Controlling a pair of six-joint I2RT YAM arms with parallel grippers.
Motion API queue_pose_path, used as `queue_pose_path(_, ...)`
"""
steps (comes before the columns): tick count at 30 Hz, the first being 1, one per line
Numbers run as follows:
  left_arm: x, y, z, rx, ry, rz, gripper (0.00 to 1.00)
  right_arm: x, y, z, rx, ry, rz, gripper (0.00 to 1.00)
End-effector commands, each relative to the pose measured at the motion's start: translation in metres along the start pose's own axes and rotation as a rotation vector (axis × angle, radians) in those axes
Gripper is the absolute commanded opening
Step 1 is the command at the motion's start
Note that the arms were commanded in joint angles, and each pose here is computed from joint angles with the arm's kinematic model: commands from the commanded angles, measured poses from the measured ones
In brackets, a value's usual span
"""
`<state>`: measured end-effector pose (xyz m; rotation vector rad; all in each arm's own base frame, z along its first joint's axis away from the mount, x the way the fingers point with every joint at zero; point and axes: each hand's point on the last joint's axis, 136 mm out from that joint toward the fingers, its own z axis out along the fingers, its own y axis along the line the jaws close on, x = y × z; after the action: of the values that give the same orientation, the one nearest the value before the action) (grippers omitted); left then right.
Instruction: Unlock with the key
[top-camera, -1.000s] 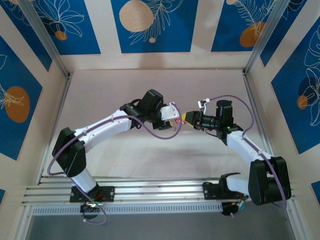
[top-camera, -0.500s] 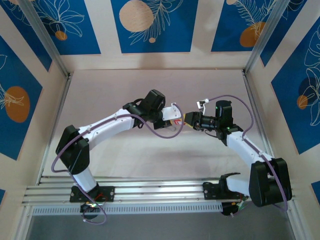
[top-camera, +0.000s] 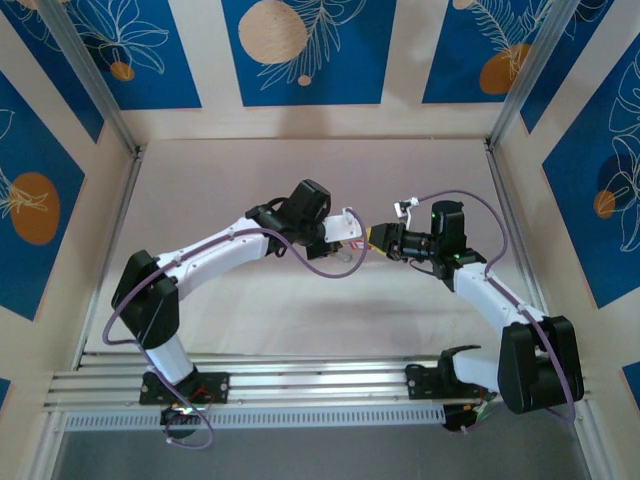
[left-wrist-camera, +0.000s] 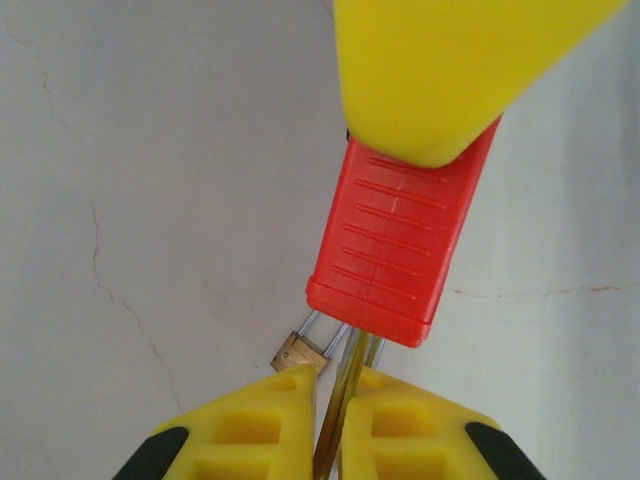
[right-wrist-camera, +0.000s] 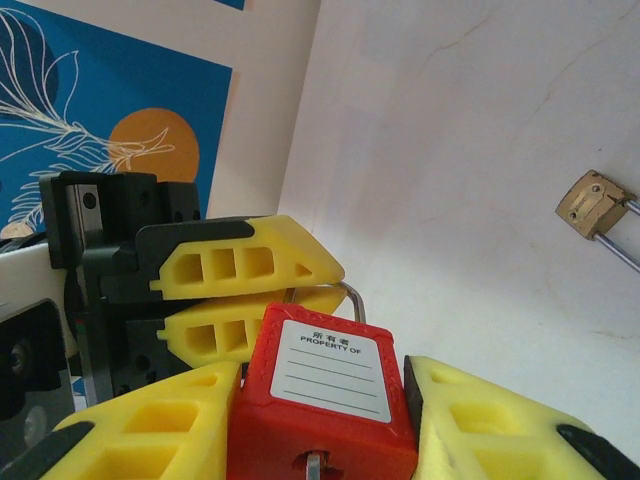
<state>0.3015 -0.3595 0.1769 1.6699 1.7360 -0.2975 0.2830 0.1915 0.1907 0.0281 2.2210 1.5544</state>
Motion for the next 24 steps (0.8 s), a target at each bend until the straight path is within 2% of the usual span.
queue_pose_path(1, 0.001, 0.008, -0.001, -0.024, 0.001, -0.008, 0.1, 0.007, 0.003, -0.006, -0.015, 0.004, -0.022, 0.28)
queue_pose_path(24, 0.01, 0.013, -0.007, -0.062, 0.024, -0.015, 0.15, -0.003, -0.006, -0.021, -0.007, -0.047, 0.009, 0.27)
